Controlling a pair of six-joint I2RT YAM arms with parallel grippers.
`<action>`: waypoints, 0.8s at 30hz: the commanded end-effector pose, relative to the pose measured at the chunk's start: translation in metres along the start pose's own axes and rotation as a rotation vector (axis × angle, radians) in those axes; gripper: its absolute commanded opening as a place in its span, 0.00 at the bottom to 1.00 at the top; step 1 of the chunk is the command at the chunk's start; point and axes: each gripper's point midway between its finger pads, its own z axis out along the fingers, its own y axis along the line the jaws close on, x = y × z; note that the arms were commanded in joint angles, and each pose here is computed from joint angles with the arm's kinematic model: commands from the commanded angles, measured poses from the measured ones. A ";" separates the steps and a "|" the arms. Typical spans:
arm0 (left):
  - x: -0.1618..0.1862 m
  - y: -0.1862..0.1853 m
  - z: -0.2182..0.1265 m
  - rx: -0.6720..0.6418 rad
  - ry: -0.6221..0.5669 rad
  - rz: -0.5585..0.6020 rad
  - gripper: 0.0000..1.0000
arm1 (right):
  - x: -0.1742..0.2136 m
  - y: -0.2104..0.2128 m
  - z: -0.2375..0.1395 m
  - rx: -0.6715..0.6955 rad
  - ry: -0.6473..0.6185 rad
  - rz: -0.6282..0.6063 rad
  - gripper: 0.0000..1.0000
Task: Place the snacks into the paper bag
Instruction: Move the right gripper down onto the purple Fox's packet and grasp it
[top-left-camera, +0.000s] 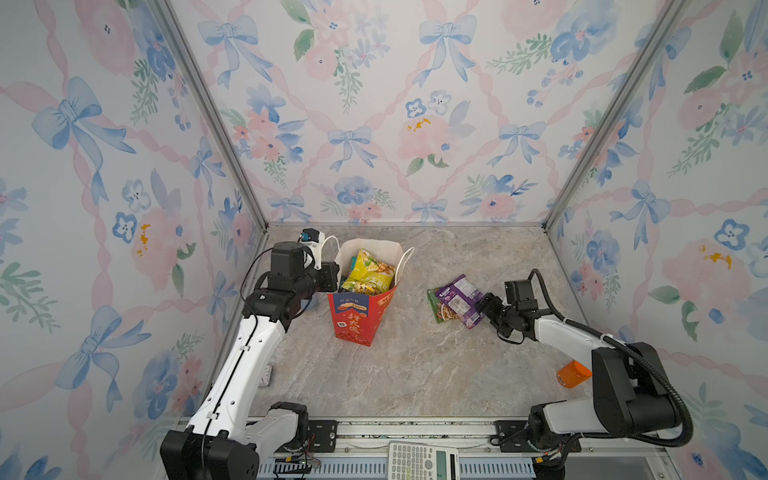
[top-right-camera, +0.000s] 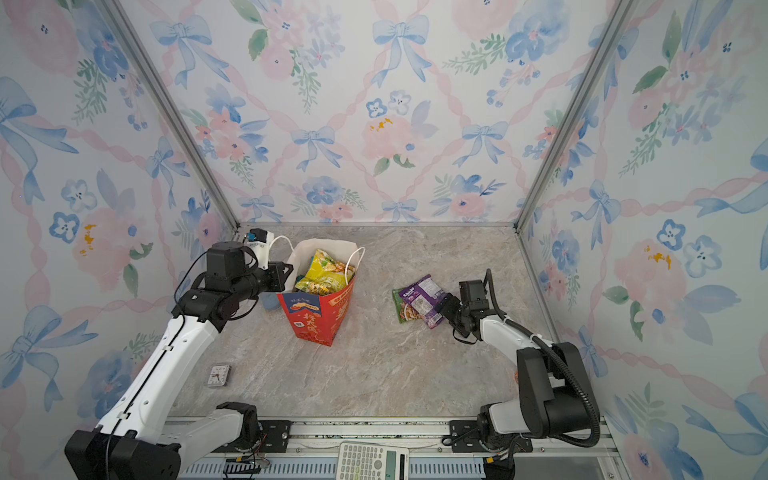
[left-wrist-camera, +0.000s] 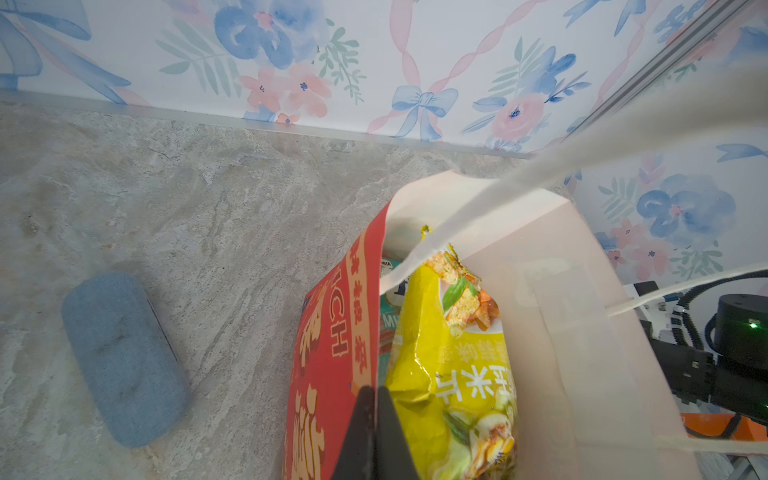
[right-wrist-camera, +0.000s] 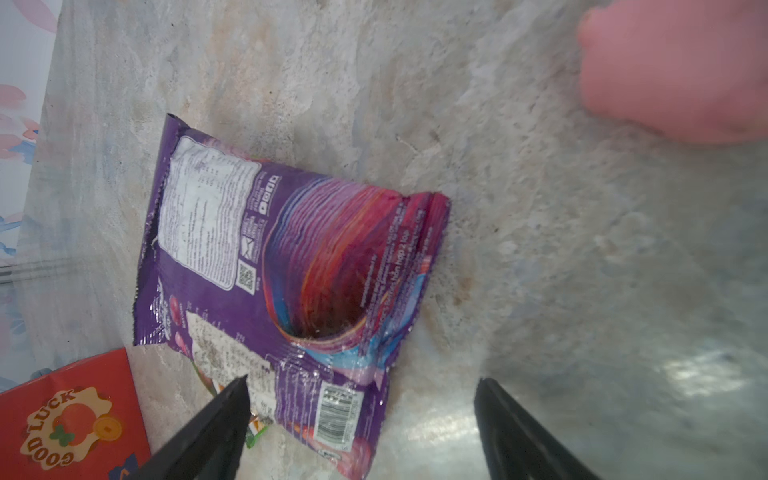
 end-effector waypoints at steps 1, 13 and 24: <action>-0.030 -0.013 -0.011 0.047 -0.103 0.037 0.00 | 0.002 -0.001 0.009 -0.019 0.020 0.027 0.84; -0.033 -0.014 -0.014 0.047 -0.114 0.042 0.00 | 0.003 0.001 0.031 -0.035 0.047 0.076 0.67; -0.034 -0.014 -0.015 0.044 -0.120 0.045 0.00 | -0.011 0.010 0.015 -0.036 -0.010 0.049 0.14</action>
